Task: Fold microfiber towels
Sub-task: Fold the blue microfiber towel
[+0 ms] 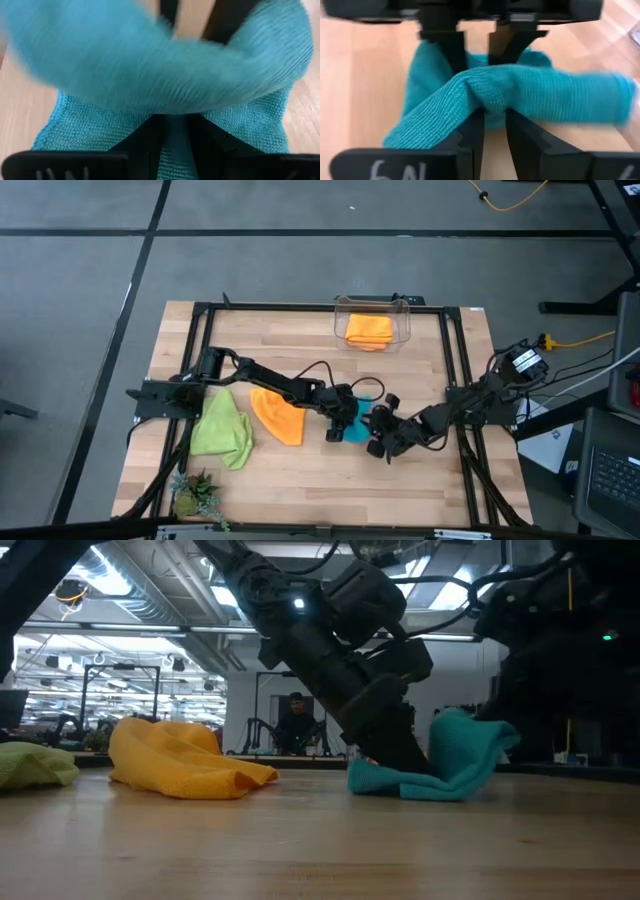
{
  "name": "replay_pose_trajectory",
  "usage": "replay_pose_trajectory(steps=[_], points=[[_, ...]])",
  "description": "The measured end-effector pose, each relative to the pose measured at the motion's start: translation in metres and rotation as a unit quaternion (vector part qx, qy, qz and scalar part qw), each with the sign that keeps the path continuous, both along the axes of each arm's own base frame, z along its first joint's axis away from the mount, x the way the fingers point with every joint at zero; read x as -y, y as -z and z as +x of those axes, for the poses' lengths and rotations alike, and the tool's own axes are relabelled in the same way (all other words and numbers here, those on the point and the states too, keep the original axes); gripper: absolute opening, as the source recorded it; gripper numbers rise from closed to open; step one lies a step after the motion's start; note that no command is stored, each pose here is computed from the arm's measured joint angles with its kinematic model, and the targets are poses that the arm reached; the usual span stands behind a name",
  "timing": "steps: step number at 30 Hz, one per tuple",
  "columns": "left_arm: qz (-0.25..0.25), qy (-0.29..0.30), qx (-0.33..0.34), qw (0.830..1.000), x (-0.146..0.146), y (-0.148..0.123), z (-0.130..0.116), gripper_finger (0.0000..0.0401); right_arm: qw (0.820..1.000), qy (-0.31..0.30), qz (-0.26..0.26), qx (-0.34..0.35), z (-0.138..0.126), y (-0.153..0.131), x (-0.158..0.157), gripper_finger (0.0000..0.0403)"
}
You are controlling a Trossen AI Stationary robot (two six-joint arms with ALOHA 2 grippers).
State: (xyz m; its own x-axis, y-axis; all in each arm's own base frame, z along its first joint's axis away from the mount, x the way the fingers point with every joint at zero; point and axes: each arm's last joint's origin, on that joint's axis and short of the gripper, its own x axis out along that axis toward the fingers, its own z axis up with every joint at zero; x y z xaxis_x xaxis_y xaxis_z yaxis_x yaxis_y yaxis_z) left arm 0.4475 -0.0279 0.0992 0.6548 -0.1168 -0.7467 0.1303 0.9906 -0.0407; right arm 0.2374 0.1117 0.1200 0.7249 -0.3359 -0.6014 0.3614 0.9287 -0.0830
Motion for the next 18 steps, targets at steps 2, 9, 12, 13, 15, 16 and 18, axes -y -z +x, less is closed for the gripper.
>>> replay_pose_trajectory(steps=[2, 9, 12, 13, 15, 16, 18], points=[[0.0, 0.001, 0.0, 1.0, 0.0, 0.0, 0.0, 0.0092, 1.0, 0.01, 0.002, 0.0, 0.002, 0.0, 0.004, 0.0084], [-0.002, 0.001, 0.005, 1.0, 0.001, 0.0, 0.0, 0.0092, 0.999, -0.007, 0.025, 0.023, 0.013, -0.005, 0.01, 0.0084], [0.001, 0.0, 0.016, 1.0, 0.001, -0.002, 0.002, 0.0092, 0.999, -0.025, 0.037, 0.022, 0.015, -0.006, 0.011, 0.0084], [0.002, -0.002, 0.022, 1.0, 0.001, -0.002, 0.003, 0.0092, 0.999, -0.027, 0.041, 0.02, 0.015, -0.006, 0.012, 0.0084], [0.001, -0.002, 0.041, 0.999, 0.002, -0.004, 0.005, 0.0092, 0.998, -0.027, 0.046, 0.015, 0.016, -0.004, 0.013, 0.0084], [0.0, -0.002, 0.049, 0.999, 0.002, -0.004, 0.006, 0.0092, 0.998, -0.028, 0.047, 0.009, 0.017, -0.001, 0.013, 0.0084], [0.0, 0.0, 0.06, 0.998, 0.003, -0.005, 0.007, 0.0092, 0.998, -0.025, 0.05, 0.003, 0.018, 0.003, 0.014, 0.0084]])
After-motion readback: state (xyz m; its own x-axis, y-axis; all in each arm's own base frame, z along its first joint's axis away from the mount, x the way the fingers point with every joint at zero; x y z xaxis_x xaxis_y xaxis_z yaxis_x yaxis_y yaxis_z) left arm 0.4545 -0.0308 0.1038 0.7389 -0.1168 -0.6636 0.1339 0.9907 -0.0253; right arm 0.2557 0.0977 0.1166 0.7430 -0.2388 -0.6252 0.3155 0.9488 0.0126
